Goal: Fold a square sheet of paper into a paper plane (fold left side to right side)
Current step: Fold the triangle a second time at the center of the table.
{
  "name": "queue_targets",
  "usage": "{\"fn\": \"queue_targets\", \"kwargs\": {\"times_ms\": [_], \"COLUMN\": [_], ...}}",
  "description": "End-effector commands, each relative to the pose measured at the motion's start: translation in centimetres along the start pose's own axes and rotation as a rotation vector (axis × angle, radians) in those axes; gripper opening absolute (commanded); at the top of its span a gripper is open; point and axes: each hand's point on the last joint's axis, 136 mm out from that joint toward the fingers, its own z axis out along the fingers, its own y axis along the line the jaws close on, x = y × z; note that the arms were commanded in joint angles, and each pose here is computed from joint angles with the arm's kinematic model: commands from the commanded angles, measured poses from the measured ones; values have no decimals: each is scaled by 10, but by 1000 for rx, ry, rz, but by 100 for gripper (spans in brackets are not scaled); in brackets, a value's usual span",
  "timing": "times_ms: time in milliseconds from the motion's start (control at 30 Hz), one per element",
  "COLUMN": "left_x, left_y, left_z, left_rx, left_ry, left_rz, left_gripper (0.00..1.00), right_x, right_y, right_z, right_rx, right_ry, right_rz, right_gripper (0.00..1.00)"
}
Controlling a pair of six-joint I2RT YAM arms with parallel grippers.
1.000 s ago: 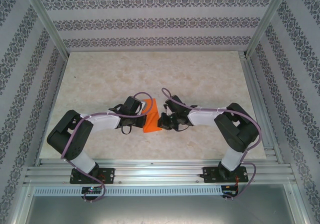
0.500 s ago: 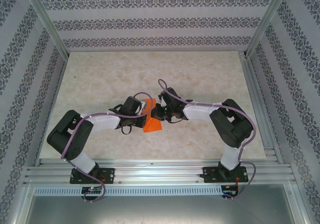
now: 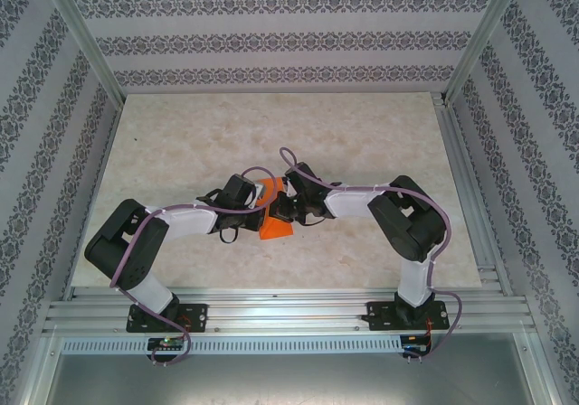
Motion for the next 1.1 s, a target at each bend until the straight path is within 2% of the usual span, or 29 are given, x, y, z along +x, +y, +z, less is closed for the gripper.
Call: {"fn": "queue_targets", "kwargs": {"times_ms": [0, 800, 1067], "left_x": [18, 17, -8], "left_y": [17, 20, 10], "left_z": [3, 3, -14], "left_rx": [-56, -73, -65], "left_ry": [47, 46, -11], "left_rz": [0, 3, -4], "left_gripper": [0, 0, 0], "right_x": [-3, 10, 25], "right_y": [9, -22, -48], "right_z": [5, 14, 17], "right_rx": [-29, 51, 125], "right_ry": [-1, 29, 63], "right_rz": [-11, 9, 47], "right_gripper": [5, 5, 5]}}
